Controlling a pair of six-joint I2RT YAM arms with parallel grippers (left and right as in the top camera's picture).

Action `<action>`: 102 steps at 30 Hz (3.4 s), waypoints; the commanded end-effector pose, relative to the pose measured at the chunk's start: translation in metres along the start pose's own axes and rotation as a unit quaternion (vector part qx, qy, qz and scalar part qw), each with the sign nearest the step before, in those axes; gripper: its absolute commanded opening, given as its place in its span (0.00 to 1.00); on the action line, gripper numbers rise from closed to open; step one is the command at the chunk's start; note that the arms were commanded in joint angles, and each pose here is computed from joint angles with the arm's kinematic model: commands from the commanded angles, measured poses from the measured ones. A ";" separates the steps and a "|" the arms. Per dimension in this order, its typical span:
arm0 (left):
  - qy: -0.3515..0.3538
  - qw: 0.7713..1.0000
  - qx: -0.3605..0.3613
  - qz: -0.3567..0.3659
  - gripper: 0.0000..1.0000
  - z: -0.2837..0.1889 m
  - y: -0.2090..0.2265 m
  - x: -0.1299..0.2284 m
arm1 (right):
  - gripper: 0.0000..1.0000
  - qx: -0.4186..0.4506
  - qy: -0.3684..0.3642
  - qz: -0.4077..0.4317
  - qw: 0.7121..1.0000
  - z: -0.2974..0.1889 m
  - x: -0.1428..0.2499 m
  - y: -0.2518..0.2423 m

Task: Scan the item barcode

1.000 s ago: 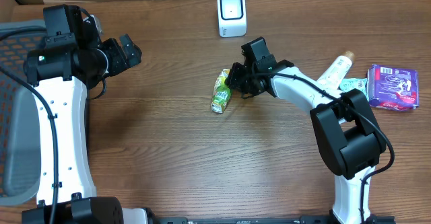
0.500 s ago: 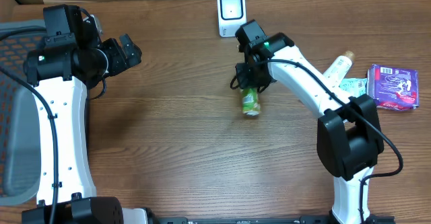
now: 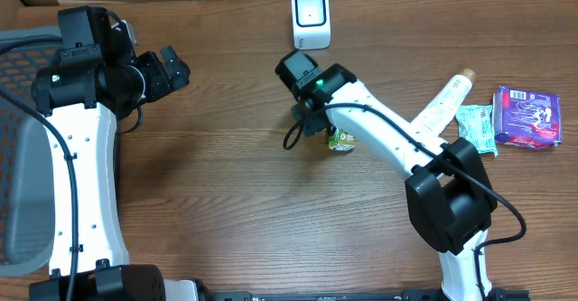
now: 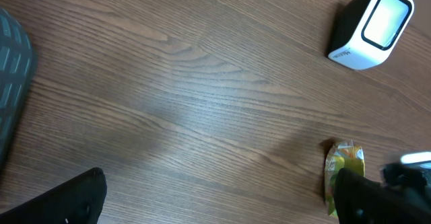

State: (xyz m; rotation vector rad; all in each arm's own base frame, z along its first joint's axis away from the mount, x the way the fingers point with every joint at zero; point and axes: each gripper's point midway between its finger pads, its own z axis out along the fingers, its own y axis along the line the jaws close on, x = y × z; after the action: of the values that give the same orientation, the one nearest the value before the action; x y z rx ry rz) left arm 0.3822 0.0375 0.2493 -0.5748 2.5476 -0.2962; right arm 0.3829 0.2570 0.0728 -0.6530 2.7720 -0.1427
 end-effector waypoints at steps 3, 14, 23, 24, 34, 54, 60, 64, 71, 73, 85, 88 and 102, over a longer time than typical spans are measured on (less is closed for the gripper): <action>0.001 1.000 0.006 -0.002 1.00 0.001 -0.004 -0.001 | 0.68 -0.085 0.000 0.002 0.996 -0.007 0.000 0.024; 0.001 1.000 0.006 -0.002 1.00 0.001 -0.004 -0.001 | 0.72 -0.139 -0.049 0.080 0.986 -0.047 -0.034 -0.003; 0.001 1.000 0.006 -0.002 0.99 0.001 -0.004 -0.001 | 0.81 -0.226 -0.051 0.173 0.957 -0.079 -0.028 -0.081; 0.001 1.000 0.006 -0.002 0.99 0.001 -0.004 -0.001 | 0.82 -0.239 -0.047 0.176 0.954 -0.079 -0.025 -0.088; 0.001 1.000 0.006 -0.002 0.99 0.001 -0.004 -0.001 | 0.98 -0.268 -0.025 0.216 0.939 -0.051 0.001 -0.129; 0.001 1.000 0.006 -0.002 1.00 0.001 -0.004 -0.001 | 1.00 -0.371 0.010 0.185 0.910 0.012 0.010 -0.089; 0.001 1.000 0.006 -0.002 1.00 0.001 -0.004 -0.001 | 1.00 -0.390 0.024 0.173 0.904 0.025 0.013 -0.075; 0.001 1.000 0.006 -0.002 0.99 0.001 -0.004 -0.001 | 1.00 -0.399 0.041 0.169 0.900 0.041 0.017 -0.062; 0.001 1.000 0.006 -0.002 1.00 0.001 -0.004 -0.001 | 0.92 -0.421 0.054 0.159 0.891 0.057 0.019 -0.040; 0.001 1.000 0.006 -0.002 1.00 0.001 -0.004 -0.001 | 0.83 -0.421 0.051 0.156 0.892 0.057 0.018 -0.039; 0.001 1.000 0.006 -0.002 0.99 0.001 -0.004 -0.001 | 0.10 -0.442 0.031 0.150 0.884 0.051 0.009 -0.035; 0.001 1.000 0.006 -0.002 1.00 0.001 -0.004 -0.001 | 0.04 -0.442 0.026 0.148 0.884 0.048 0.006 -0.036; 0.001 1.000 0.006 -0.002 1.00 0.001 -0.004 -0.001 | 0.04 -0.179 -0.013 0.117 0.977 0.013 -0.013 -0.071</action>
State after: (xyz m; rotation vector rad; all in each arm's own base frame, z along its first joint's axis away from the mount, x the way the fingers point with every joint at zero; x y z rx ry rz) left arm 0.3822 0.0376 0.2493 -0.5750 2.5476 -0.2957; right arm 0.4101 0.2029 0.0359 -0.4100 2.9340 0.7744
